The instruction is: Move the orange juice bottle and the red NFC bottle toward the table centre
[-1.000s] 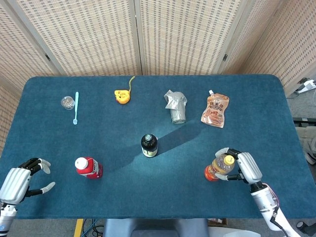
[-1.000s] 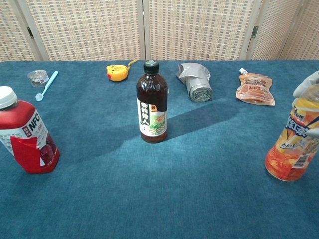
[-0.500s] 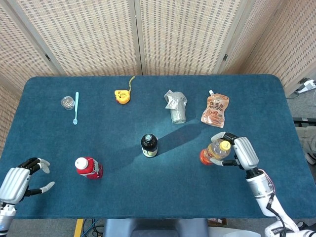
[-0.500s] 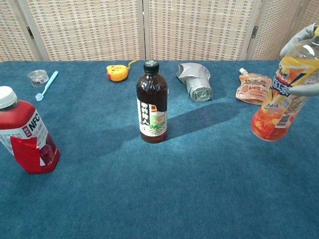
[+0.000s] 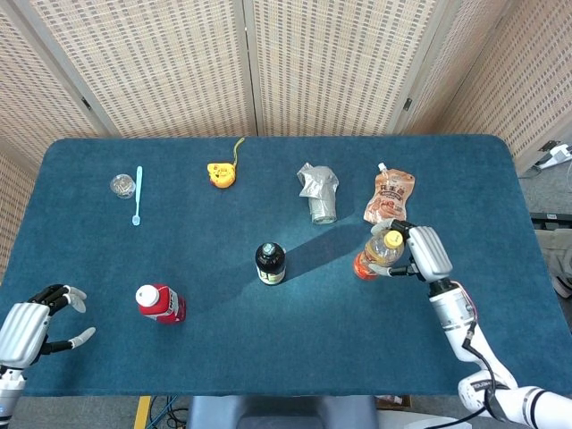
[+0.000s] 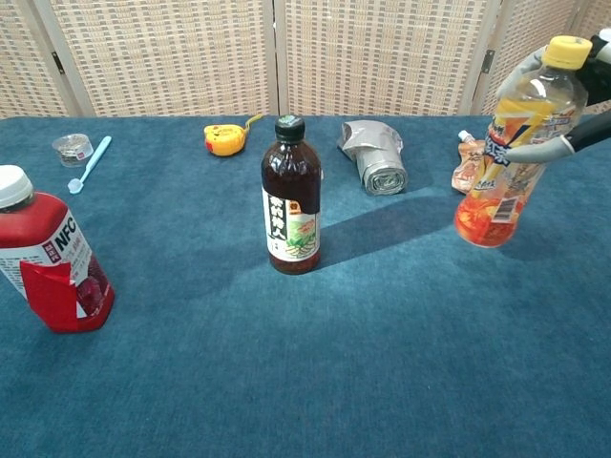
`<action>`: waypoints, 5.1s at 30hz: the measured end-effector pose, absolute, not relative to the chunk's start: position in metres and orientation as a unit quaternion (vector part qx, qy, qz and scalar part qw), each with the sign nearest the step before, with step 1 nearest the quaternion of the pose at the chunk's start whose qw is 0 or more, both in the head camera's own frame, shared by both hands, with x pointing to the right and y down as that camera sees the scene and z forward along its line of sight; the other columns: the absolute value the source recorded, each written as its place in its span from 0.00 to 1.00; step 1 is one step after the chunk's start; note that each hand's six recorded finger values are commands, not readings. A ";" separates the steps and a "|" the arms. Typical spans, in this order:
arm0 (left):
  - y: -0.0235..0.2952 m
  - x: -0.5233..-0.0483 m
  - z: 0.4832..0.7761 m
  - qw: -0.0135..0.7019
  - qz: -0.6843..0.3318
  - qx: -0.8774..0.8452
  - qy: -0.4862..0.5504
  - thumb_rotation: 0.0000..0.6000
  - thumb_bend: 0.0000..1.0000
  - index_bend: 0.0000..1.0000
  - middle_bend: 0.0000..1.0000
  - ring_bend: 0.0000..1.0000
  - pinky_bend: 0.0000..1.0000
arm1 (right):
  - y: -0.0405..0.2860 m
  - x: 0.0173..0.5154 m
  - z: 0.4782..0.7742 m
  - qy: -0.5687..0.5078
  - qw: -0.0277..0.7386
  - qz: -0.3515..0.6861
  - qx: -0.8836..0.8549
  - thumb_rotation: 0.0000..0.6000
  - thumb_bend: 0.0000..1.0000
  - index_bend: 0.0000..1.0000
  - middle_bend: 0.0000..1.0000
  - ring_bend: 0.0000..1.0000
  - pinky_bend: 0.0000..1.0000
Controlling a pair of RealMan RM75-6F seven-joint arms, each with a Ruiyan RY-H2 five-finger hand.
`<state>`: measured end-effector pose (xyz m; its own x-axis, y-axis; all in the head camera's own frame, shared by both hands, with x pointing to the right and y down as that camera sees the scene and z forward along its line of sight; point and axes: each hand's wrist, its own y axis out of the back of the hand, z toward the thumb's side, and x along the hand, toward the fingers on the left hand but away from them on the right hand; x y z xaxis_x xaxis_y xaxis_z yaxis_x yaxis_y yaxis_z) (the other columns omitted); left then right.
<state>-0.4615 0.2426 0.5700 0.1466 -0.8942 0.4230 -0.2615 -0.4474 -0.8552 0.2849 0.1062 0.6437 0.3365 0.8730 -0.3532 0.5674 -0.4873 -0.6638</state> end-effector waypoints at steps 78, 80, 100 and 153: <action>0.240 -0.458 0.573 0.310 -0.487 -0.696 0.428 1.00 0.13 0.49 0.42 0.30 0.46 | 0.115 0.284 0.599 -0.390 0.299 0.369 -0.789 1.00 0.00 0.05 0.14 0.17 0.35; 0.239 -0.456 0.573 0.309 -0.480 -0.700 0.428 1.00 0.13 0.46 0.42 0.30 0.46 | 0.119 0.298 0.583 -0.390 0.319 0.382 -0.775 1.00 0.00 0.06 0.15 0.17 0.35; 0.237 -0.425 0.597 0.192 -0.455 -0.777 0.389 1.00 0.13 0.01 0.00 0.03 0.27 | 0.201 0.396 0.512 -0.441 0.363 0.421 -0.705 1.00 0.00 0.07 0.18 0.17 0.35; 0.205 -0.360 0.657 0.086 -0.403 -0.806 0.425 1.00 0.13 0.62 0.50 0.31 0.43 | 0.223 0.406 0.498 -0.455 0.354 0.382 -0.723 1.00 0.00 0.08 0.22 0.17 0.35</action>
